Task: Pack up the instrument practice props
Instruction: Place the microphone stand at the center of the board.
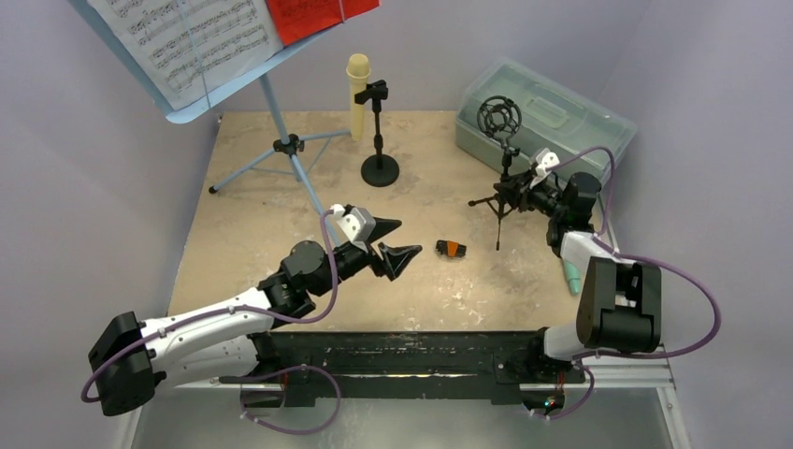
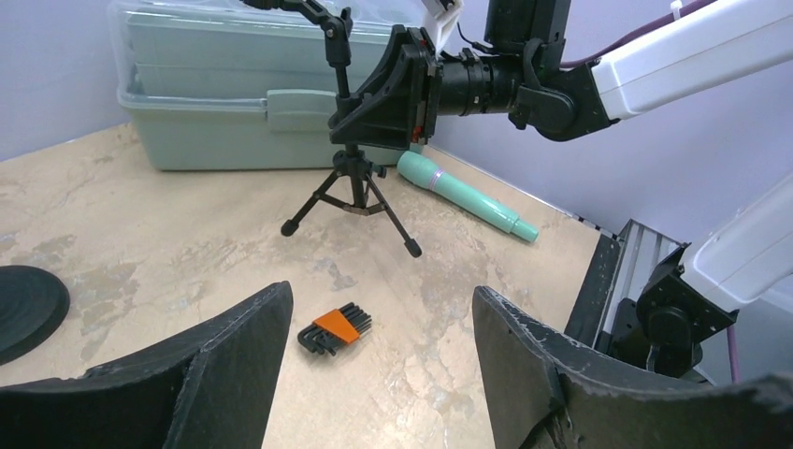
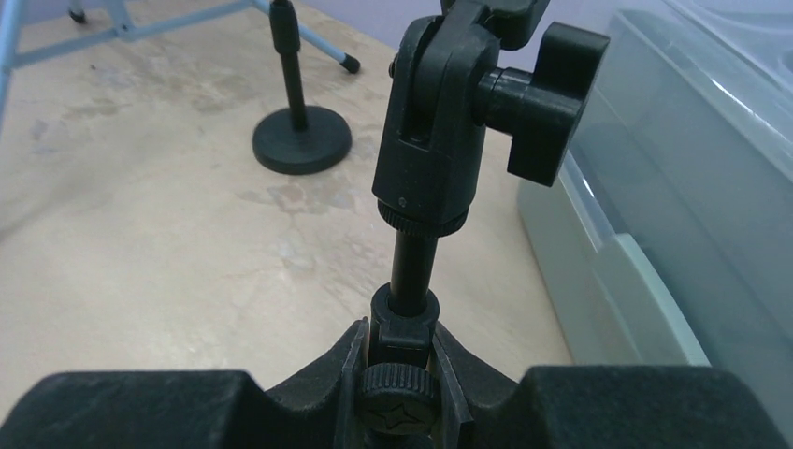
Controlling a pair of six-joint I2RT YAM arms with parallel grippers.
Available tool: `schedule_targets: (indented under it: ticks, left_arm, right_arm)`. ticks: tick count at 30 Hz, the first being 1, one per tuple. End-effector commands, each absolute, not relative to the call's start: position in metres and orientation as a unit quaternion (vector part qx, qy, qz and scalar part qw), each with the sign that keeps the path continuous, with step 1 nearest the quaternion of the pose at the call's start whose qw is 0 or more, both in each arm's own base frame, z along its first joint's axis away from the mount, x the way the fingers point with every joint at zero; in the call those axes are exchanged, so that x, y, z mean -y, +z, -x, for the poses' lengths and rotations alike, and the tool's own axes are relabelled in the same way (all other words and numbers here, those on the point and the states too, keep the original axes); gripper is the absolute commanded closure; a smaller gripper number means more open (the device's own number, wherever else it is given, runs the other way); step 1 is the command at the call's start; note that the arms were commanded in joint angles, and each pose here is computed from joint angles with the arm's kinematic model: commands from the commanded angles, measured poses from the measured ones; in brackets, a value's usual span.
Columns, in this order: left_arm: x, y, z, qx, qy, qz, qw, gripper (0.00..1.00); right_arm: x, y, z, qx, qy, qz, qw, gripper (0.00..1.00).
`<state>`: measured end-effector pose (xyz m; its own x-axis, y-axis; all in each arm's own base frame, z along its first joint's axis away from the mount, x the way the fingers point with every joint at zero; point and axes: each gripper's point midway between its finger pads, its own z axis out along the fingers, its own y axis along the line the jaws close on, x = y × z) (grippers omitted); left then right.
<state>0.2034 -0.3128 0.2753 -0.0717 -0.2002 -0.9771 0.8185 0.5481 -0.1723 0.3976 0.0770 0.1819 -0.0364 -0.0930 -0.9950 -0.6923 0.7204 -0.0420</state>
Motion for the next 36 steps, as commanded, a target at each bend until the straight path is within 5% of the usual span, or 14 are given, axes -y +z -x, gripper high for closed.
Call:
schedule_targets:
  ticks: [1, 6, 11, 17, 30, 36]
  left_arm:
    - [0.305, 0.283, -0.201, -0.599, -0.403, -0.244, 0.648, 0.30]
    - [0.300, 0.281, -0.198, -0.598, -0.403, -0.243, 0.649, 0.30]
    - [0.296, 0.280, -0.197, -0.597, -0.402, -0.241, 0.651, 0.30]
    - [0.291, 0.279, -0.195, -0.597, -0.399, -0.240, 0.654, 0.30]
    - [0.281, 0.279, -0.198, -0.614, -0.381, -0.229, 0.652, 0.27]
    - [0.278, 0.275, -0.202, -0.632, -0.365, -0.226, 0.645, 0.25]
  right_arm:
    - [-0.063, 0.204, -0.408, -0.619, 0.151, 0.339, 0.692, 1.00]
    - [-0.045, 0.170, -0.415, -0.663, 0.139, 0.363, 0.639, 0.92]
    - [-0.027, 0.164, -0.418, -0.698, 0.138, 0.334, 0.619, 0.59]
    - [-0.017, 0.163, -0.414, -0.720, 0.130, 0.314, 0.604, 0.37]
    - [0.000, 0.192, -0.378, -0.763, 0.117, 0.314, 0.553, 0.16]
    - [0.003, 0.203, -0.349, -0.776, 0.097, 0.330, 0.529, 0.15]
